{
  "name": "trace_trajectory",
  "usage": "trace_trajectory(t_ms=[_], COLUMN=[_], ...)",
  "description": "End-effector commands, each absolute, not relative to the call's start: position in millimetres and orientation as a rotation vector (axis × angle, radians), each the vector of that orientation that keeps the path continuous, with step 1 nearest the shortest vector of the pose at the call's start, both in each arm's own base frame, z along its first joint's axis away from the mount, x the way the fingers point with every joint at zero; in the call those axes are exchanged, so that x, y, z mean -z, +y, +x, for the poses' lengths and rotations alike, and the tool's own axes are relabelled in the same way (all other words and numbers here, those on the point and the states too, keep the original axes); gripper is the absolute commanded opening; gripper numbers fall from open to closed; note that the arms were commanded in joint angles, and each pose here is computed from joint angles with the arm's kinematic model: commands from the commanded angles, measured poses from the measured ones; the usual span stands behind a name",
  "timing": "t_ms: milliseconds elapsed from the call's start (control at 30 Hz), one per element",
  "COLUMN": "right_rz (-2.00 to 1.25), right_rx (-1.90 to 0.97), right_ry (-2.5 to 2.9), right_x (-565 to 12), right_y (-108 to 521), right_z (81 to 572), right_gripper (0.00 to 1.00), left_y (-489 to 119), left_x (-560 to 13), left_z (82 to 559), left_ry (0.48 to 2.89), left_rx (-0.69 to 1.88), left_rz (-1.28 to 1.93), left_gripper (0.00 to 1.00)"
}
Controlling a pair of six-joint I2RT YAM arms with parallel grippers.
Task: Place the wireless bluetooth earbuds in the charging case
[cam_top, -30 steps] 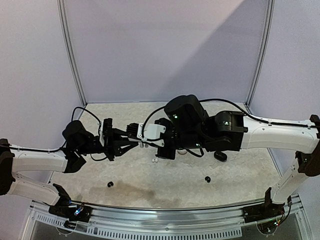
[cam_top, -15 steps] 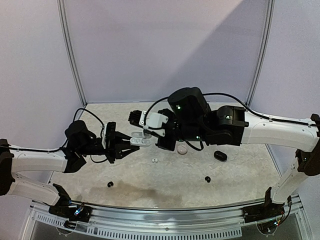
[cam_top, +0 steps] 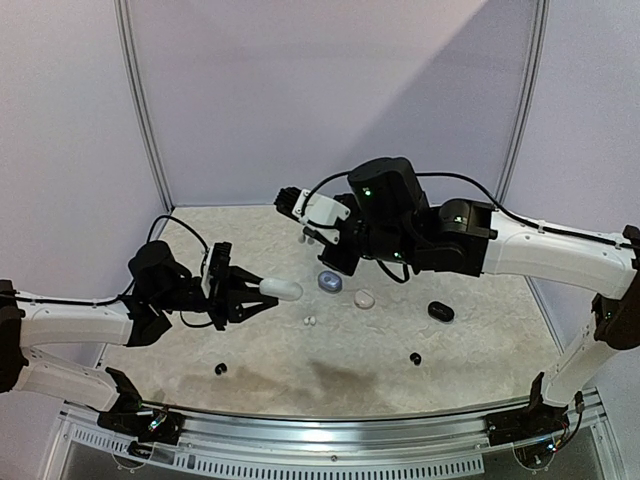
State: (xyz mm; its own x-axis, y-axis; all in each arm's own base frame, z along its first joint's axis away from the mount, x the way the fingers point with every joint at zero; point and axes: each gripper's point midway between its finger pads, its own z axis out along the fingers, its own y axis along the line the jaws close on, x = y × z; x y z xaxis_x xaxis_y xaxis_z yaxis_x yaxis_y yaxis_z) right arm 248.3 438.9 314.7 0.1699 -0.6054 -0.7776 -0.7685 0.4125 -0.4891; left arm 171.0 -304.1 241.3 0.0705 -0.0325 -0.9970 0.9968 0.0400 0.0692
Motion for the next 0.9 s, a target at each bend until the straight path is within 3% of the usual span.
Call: trace_trajectory(t_ms=[0, 200, 333, 500, 867], right_rz=[-1.253, -1.245, -1.270, -1.269, -1.166], right_rx=[-0.261, -0.303, -0.375, -0.613, -0.775], right_ry=[1.478, 1.647, 1.982, 2.263, 2.495], right_x=[-344, -311, -214, -125, -37], right_y=[431, 411, 399, 401, 404], right_z=[234, 241, 245, 210, 195], right_gripper=[0.00, 0.00, 0.00, 0.00, 0.00], left_y=[-301, -296, -292, -292, -293], left_x=[-244, -246, -246, -244, -246], left_z=[185, 197, 205, 204, 202], left_ry=[1.266, 1.270, 1.287, 1.298, 1.285], left_rx=[1.158, 1.075, 1.030, 1.039, 1.047], left_rz=[1.054, 0.997, 0.958, 0.954, 0.965], left_gripper=[0.00, 0.00, 0.00, 0.00, 0.00])
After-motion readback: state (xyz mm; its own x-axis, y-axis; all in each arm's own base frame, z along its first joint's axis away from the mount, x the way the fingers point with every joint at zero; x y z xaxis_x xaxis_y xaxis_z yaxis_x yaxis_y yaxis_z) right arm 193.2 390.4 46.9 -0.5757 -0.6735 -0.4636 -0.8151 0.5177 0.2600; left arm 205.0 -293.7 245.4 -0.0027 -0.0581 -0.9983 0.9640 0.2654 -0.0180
